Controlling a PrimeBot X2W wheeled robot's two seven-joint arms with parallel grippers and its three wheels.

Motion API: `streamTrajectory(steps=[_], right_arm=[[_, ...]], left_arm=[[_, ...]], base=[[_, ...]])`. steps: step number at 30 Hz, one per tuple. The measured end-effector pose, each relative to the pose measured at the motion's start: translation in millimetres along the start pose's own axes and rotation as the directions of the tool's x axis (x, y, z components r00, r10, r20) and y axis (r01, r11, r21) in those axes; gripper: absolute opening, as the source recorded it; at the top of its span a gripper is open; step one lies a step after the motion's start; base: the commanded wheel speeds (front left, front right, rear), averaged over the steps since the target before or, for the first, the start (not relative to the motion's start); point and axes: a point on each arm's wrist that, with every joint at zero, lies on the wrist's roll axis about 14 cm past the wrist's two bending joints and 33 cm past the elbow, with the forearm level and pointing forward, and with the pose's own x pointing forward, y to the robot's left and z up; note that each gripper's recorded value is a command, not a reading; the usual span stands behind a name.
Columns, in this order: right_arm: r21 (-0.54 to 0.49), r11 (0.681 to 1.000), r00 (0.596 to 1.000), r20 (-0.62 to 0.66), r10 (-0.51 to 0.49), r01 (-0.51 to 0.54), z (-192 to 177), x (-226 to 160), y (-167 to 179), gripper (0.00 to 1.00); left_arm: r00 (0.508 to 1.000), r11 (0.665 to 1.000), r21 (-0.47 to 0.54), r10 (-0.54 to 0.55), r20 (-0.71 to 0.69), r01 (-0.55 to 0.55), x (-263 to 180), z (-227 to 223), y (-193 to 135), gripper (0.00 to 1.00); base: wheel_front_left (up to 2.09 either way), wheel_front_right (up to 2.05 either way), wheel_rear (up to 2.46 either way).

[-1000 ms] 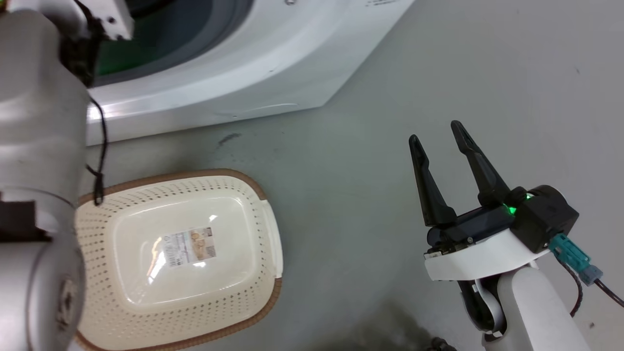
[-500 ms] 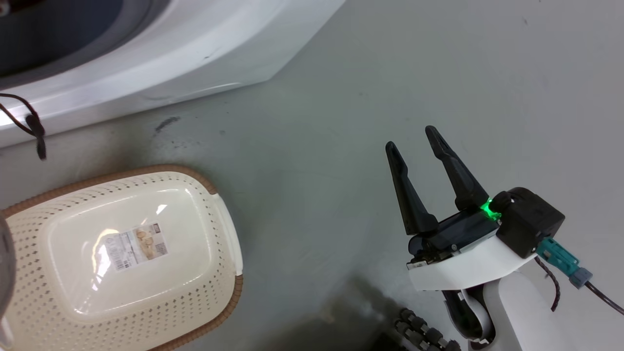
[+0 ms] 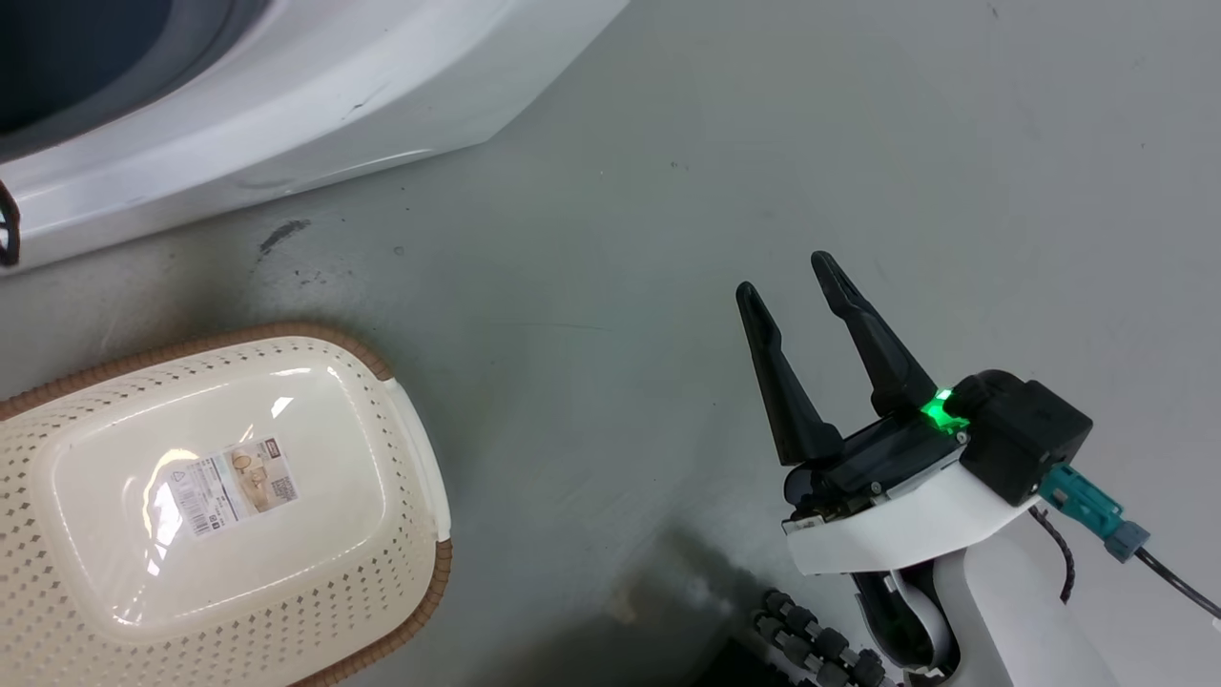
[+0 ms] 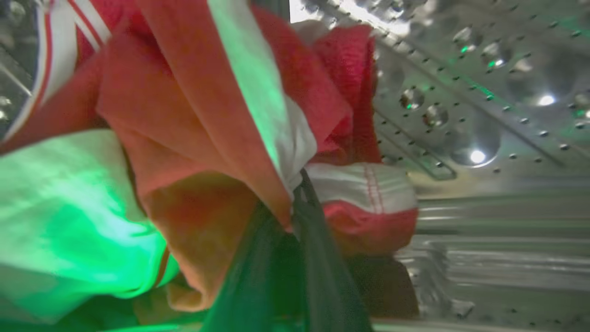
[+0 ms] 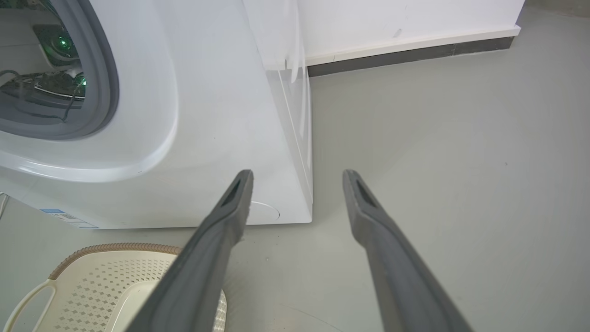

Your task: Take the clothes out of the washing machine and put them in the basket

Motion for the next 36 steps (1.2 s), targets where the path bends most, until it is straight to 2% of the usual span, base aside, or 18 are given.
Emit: streamTrajectory(steps=[5,8,18,26,31,36], right_arm=[[-0.003,1.0,1.0,0.028,0.012,-0.012,9,4,2,1.0],[-0.007,1.0,0.999,0.046,0.02,-0.019,15,4,4,1.0],[-0.026,0.999,0.991,0.127,0.046,-0.044,45,-2,13,1.0],[-0.029,0.998,0.982,0.179,0.058,-0.053,65,-20,20,1.0],[-0.023,0.997,0.973,0.215,0.077,-0.074,77,-30,28,1.0],[-0.02,0.996,0.966,0.24,0.095,-0.093,85,-41,36,1.0]], left_arm=[[0.989,1.0,0.009,-0.002,0.148,0.0,-13,18,0,0.0],[0.964,1.0,0.02,-0.006,0.268,0.001,-27,32,0,0.0],[0.826,0.999,0.035,-0.034,0.562,0.018,-93,53,1,0.0],[0.748,0.998,0.069,-0.044,0.662,-0.003,-155,56,-3,0.0],[0.67,0.998,0.067,-0.042,0.742,-0.012,-203,65,-5,0.0],[0.632,0.998,0.061,-0.042,0.774,-0.007,-239,52,-9,0.0]], base=[[0.0,0.0,0.0],[0.0,0.0,0.0],[0.0,0.0,0.0],[0.0,0.0,0.0],[0.0,0.0,0.0],[0.0,0.0,0.0]])
